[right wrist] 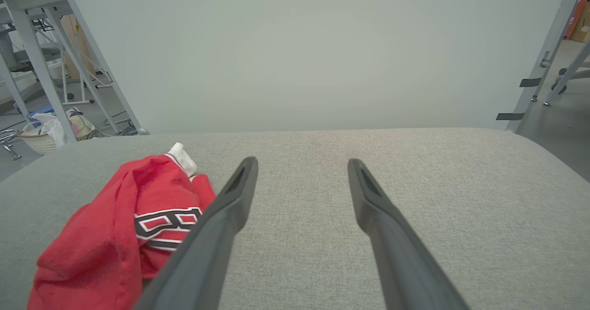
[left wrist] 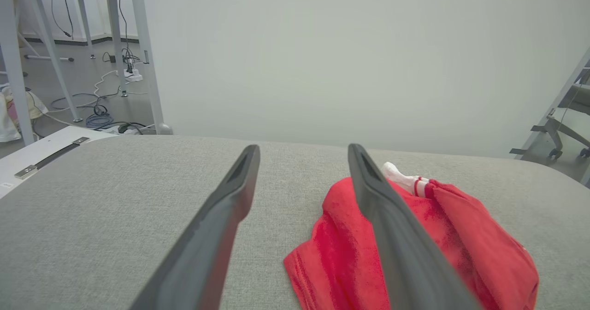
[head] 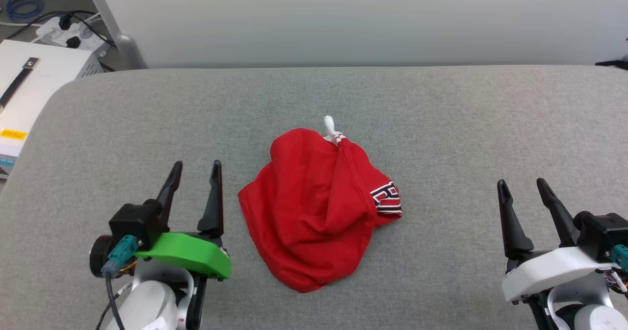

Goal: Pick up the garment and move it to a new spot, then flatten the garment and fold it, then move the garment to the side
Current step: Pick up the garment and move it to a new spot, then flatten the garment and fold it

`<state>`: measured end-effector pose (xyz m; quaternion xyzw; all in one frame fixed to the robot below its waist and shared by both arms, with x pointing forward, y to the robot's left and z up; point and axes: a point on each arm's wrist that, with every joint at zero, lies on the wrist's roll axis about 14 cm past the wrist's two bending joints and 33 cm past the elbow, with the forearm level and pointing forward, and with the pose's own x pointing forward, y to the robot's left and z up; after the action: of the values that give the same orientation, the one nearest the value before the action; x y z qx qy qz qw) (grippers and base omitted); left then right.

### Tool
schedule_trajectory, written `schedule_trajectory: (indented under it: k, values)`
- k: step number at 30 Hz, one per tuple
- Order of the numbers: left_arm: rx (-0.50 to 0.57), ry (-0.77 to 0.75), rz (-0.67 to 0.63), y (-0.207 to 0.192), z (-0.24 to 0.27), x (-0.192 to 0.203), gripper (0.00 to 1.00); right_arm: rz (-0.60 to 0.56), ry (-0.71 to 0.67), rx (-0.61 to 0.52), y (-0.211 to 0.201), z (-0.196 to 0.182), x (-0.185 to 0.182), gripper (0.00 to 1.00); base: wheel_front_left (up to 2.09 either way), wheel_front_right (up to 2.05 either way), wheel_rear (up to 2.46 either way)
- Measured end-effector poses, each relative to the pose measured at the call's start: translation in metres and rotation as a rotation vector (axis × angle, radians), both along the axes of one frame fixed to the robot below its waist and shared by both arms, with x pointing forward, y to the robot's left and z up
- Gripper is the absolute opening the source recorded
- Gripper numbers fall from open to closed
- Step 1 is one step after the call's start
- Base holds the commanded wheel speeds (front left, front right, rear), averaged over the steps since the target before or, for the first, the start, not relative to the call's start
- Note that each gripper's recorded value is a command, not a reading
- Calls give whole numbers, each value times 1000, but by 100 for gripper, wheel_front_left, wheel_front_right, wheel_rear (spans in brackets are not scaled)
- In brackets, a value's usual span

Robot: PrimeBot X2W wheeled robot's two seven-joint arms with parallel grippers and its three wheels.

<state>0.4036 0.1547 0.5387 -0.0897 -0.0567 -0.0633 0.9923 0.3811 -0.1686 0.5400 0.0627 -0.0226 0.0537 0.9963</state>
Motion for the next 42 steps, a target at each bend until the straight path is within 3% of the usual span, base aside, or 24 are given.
schedule_trajectory:
  k: [7,16,21,31,42]
  values:
    - [34,-8,98,35,3,-19,100,13,4,-3,4,2,-8,100,0,0,0]
    - [52,-9,97,36,3,-22,100,34,94,15,9,-15,-9,100,0,0,0]
    - [52,-1,100,37,0,-23,100,175,283,32,51,-48,-7,100,0,0,0]
    - [26,19,149,48,-6,-24,100,550,429,-67,152,-44,22,100,0,0,0]
    - [19,49,229,72,-17,-29,100,687,685,-231,188,-97,45,100,0,0,0]
